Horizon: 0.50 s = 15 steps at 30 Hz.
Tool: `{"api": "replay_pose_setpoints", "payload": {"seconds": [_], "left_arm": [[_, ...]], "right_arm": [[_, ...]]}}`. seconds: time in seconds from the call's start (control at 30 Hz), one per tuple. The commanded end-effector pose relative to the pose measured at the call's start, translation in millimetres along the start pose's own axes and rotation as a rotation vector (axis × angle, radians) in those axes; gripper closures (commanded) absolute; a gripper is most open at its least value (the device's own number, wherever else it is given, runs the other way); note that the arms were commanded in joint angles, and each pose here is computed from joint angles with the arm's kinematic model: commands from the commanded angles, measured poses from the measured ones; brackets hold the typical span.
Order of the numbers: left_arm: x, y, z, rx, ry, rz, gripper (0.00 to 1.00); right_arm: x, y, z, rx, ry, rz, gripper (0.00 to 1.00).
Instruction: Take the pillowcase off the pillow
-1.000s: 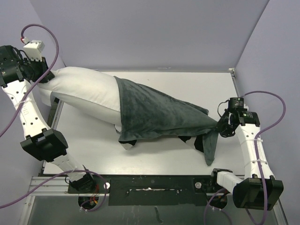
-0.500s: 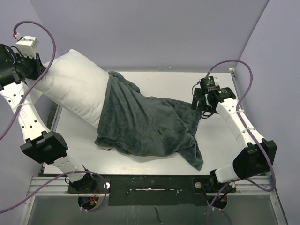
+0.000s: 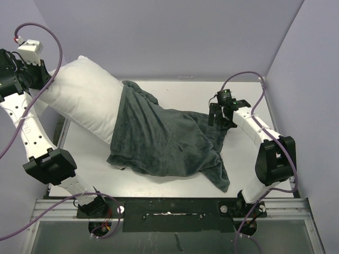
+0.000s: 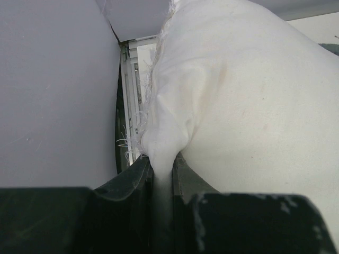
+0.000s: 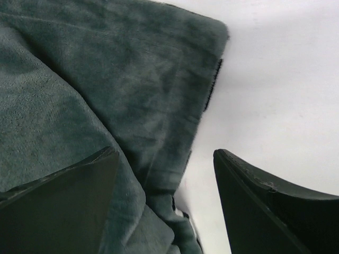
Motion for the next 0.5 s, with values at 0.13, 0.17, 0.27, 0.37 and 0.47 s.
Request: {"api": "replay_pose_setpoints", "payload": {"seconds": [0.13,0.17,0.27,0.37,0.47], "left_arm": [[-41,-28,-3,-0.05,-0.099,0.161,1.0],[-39,-33,-1,-0.048,-0.092,0.172,1.0],[-39,-45,-1,-0.043,-0.083,0.196,1.0],[-43,-48,-4,-0.05,-0.084,0.201,1.0],[-46,-49,-11,-0.055,-0.088,0.206,1.0]], "right_arm": [[-3,40,44,-0.161,-0.065,-0.023,0.37],[-2,44,47,-0.177,-0.072,-0.022,0.41],[3,54,56,-0.224,-0.071,-0.017,0.56],[7,52,58,-0.217,-0.055,-0.007,0.8],[11,36,54,-0.194,-0.054,0.049,0.99]]}}
Point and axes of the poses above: each gripper's point midway between its finger pads, its own z axis out along the fingers, its own y axis along the line the jaws close on, x = y × z, the point moved 2 cm from there along -z, back along the fingers, and after that the axes turned 15 degrees about -z, right-handed, at the moved point
